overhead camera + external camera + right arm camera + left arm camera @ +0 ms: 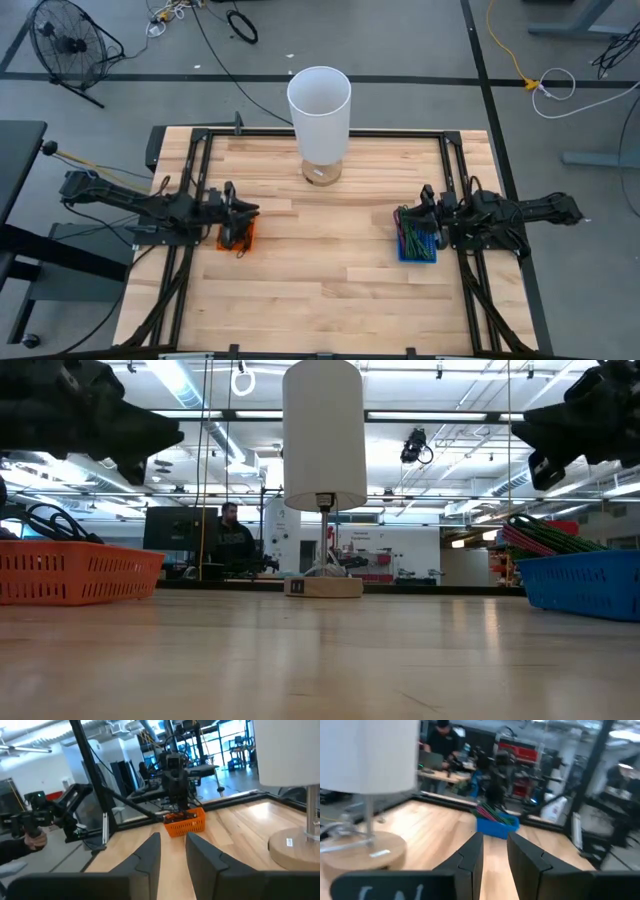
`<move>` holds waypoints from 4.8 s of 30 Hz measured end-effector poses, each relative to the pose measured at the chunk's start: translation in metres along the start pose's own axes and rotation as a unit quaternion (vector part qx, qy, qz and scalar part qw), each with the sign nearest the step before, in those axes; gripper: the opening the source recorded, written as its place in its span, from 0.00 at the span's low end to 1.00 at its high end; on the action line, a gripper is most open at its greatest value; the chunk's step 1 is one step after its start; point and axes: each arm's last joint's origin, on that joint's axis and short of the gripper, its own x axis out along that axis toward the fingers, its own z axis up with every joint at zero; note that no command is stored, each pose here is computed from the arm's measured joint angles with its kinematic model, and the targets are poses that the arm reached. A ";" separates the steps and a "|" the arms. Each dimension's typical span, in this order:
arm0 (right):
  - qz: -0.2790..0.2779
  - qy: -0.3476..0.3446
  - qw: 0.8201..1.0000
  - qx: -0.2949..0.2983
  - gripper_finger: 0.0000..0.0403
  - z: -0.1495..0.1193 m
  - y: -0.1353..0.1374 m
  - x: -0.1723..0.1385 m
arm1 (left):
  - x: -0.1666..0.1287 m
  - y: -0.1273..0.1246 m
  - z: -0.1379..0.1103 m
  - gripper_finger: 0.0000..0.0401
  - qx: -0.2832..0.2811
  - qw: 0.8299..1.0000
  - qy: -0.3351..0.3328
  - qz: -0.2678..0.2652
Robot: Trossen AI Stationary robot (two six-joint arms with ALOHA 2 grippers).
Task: Pick & Place USB Port
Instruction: Return to Home Position
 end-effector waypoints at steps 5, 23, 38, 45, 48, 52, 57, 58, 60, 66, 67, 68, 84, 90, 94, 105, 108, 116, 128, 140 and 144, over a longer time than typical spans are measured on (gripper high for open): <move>-0.005 0.017 1.000 -0.003 0.23 -0.003 -0.001 0.000 | -0.001 -0.003 -0.008 0.22 0.007 0.998 0.043 -0.039; -0.015 0.059 0.998 -0.033 0.23 -0.011 -0.003 0.000 | -0.001 0.002 -0.009 0.22 0.017 0.999 0.040 0.033; -0.011 0.060 0.993 -0.104 0.23 -0.011 -0.003 0.000 | -0.001 0.002 -0.009 0.22 0.017 0.999 0.039 0.034; -0.011 0.060 0.993 -0.103 0.23 -0.011 -0.003 0.000 | 0.000 0.012 -0.005 0.22 0.015 0.997 0.020 0.074; -0.011 0.060 0.993 -0.103 0.23 -0.011 -0.003 0.000 | -0.002 0.018 0.001 0.22 0.010 0.995 -0.006 0.095; -0.011 0.060 0.993 -0.103 0.23 -0.011 -0.003 0.000 | -0.006 0.022 0.010 0.22 0.001 0.993 -0.043 0.112; -0.011 0.060 0.993 -0.103 0.23 -0.011 -0.003 0.000 | -0.011 0.025 0.018 0.22 -0.008 0.989 -0.083 0.119; -0.011 0.060 0.993 -0.103 0.23 -0.011 -0.003 0.000 | -0.012 0.025 0.019 0.22 -0.010 0.989 -0.091 0.119; -0.011 0.060 0.993 -0.103 0.23 -0.011 -0.003 0.000 | -0.015 0.026 0.023 0.22 -0.015 0.987 -0.110 0.119; -0.011 0.060 0.993 -0.102 0.23 -0.011 -0.003 0.000 | -0.027 0.026 0.034 0.22 -0.053 0.983 -0.165 0.066; -0.011 0.060 0.993 -0.102 0.23 -0.011 -0.003 0.000 | -0.026 0.024 0.032 0.22 -0.040 0.988 -0.149 0.029; -0.011 0.060 0.993 -0.102 0.23 -0.011 -0.003 0.000 | -0.025 0.023 0.028 0.22 -0.023 0.992 -0.123 -0.010; -0.011 0.060 0.993 -0.102 0.23 -0.011 -0.003 0.000 | -0.023 0.019 -0.001 0.22 0.024 0.996 0.039 -0.081; -0.011 0.060 0.993 -0.102 0.23 -0.011 -0.003 0.000 | -0.023 0.019 0.000 0.22 0.024 0.995 0.037 -0.085; -0.011 0.060 0.993 -0.102 0.23 -0.011 -0.003 0.000 | -0.023 0.020 -0.001 0.22 0.024 0.997 0.036 -0.071; -0.011 0.060 0.993 -0.103 0.23 -0.011 -0.003 0.000 | -0.023 0.020 0.000 0.22 0.024 0.997 0.035 -0.069; -0.011 0.060 0.993 -0.102 0.23 -0.011 -0.003 0.000 | -0.023 0.020 0.000 0.22 0.024 0.997 0.035 -0.069; -0.011 0.060 0.993 -0.103 0.23 -0.011 -0.003 0.000 | -0.023 0.020 0.000 0.22 0.024 0.997 0.035 -0.069; -0.011 0.060 0.993 -0.103 0.23 -0.011 -0.003 0.000 | -0.023 0.020 0.000 0.22 0.024 0.997 0.034 -0.069; -0.011 0.060 0.993 -0.103 0.23 -0.011 -0.003 0.000 | -0.023 0.020 0.000 0.22 0.024 0.997 0.034 -0.069; -0.011 0.060 0.993 -0.103 0.23 -0.011 -0.003 0.000 | -0.023 0.020 0.000 0.22 0.024 0.997 0.034 -0.069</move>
